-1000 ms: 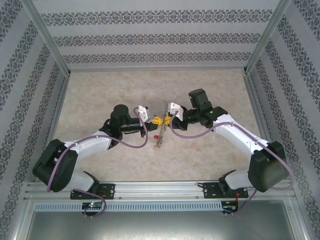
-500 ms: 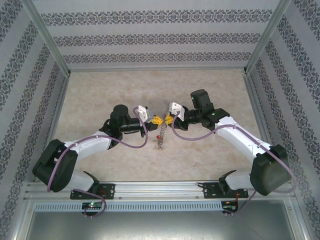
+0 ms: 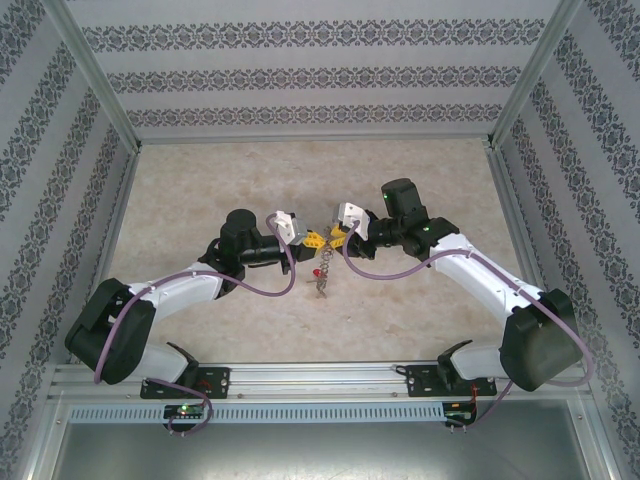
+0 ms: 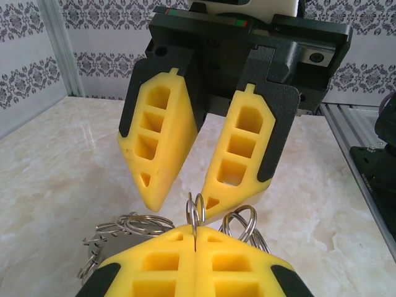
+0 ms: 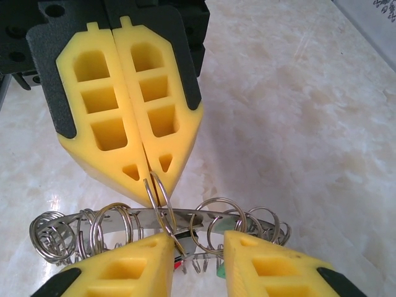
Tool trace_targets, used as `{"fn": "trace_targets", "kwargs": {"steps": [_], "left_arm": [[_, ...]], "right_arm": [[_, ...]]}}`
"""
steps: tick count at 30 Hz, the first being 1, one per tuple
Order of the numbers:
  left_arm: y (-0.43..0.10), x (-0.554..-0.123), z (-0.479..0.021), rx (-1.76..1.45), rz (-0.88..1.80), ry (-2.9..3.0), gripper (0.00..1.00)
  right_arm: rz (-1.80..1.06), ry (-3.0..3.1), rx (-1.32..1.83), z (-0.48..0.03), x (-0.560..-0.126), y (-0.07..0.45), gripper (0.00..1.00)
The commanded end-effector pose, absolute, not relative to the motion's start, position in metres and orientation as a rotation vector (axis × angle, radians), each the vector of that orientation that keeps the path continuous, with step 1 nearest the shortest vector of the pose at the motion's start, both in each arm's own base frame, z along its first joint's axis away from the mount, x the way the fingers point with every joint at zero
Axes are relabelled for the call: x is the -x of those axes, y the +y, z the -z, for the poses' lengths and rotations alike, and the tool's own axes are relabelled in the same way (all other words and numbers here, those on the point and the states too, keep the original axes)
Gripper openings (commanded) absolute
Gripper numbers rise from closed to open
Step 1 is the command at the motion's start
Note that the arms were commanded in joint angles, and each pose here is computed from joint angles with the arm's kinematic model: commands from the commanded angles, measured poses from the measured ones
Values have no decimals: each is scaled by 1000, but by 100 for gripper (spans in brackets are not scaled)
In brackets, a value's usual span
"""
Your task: Put the keys on the keyring
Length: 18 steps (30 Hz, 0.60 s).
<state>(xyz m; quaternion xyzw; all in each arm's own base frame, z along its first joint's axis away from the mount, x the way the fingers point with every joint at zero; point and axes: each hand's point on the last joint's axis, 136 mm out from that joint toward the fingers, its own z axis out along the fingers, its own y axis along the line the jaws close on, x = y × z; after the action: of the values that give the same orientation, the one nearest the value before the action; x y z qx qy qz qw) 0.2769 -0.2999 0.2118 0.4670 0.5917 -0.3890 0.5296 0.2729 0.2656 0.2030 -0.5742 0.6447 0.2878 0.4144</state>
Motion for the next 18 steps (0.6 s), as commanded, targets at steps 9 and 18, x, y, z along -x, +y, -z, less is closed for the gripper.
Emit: {"fn": "trace_targets", "kwargs": {"steps": [9, 18], "left_arm": [[-302, -269, -222, -1130, 937, 1365, 0], [-303, -271, -222, -1132, 934, 1367, 0]], "right_arm": [[-783, 1477, 1429, -227, -263, 276, 28], [-730, 1472, 1384, -226, -270, 272, 28]]}}
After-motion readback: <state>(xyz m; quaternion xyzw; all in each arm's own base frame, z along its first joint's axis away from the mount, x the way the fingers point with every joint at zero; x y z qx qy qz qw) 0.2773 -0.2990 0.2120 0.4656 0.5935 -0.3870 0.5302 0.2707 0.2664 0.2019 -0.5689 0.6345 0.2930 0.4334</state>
